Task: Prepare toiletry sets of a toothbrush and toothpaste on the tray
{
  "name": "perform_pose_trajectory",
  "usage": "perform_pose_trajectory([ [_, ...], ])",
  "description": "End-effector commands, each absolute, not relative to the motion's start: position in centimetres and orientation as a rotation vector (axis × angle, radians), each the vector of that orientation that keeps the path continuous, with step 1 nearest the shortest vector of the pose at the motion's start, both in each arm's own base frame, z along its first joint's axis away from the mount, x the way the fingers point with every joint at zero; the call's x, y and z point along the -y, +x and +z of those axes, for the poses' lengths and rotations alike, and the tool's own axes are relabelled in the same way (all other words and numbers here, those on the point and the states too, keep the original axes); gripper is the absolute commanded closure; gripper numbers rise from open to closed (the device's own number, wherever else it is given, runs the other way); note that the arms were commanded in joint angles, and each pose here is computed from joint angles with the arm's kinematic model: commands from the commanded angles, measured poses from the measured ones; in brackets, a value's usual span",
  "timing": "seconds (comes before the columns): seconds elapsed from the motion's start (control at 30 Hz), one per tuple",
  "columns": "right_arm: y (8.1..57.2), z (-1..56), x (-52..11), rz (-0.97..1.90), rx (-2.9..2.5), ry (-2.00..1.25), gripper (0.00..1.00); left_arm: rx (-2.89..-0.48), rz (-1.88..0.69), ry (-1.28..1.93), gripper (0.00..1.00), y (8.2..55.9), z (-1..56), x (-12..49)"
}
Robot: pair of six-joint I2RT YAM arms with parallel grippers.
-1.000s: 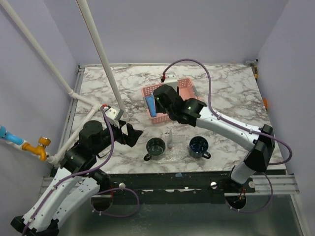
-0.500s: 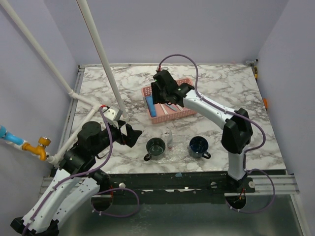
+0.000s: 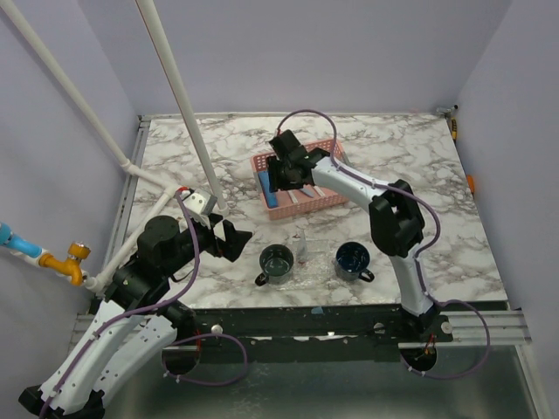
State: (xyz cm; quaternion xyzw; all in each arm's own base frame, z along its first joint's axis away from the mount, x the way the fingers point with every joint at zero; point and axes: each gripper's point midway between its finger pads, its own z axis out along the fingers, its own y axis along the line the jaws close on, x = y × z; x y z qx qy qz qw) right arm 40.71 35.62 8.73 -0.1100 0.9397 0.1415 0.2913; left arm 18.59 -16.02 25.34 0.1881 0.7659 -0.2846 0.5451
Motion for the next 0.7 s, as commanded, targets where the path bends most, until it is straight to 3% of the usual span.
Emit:
perform_pose_trajectory([
  [0.0,40.2,6.8,-36.2,0.430,-2.572,-0.333,0.46,-1.809,-0.664,0.442,0.01,18.7,25.3,15.8],
  [0.4,39.0,2.9,-37.4,0.506,-2.663,-0.366,0.48,-1.811,-0.666,0.444,0.01,18.7,25.3,15.8],
  [0.5,38.9,2.1,-37.4,0.504,-2.680,-0.368,0.56,-1.812,-0.664,0.443,0.01,18.7,25.3,15.8],
  [0.67,38.8,1.5,-36.8,0.465,-2.691,-0.360,0.77,-1.814,-0.666,0.445,0.01,18.7,25.3,15.9],
])
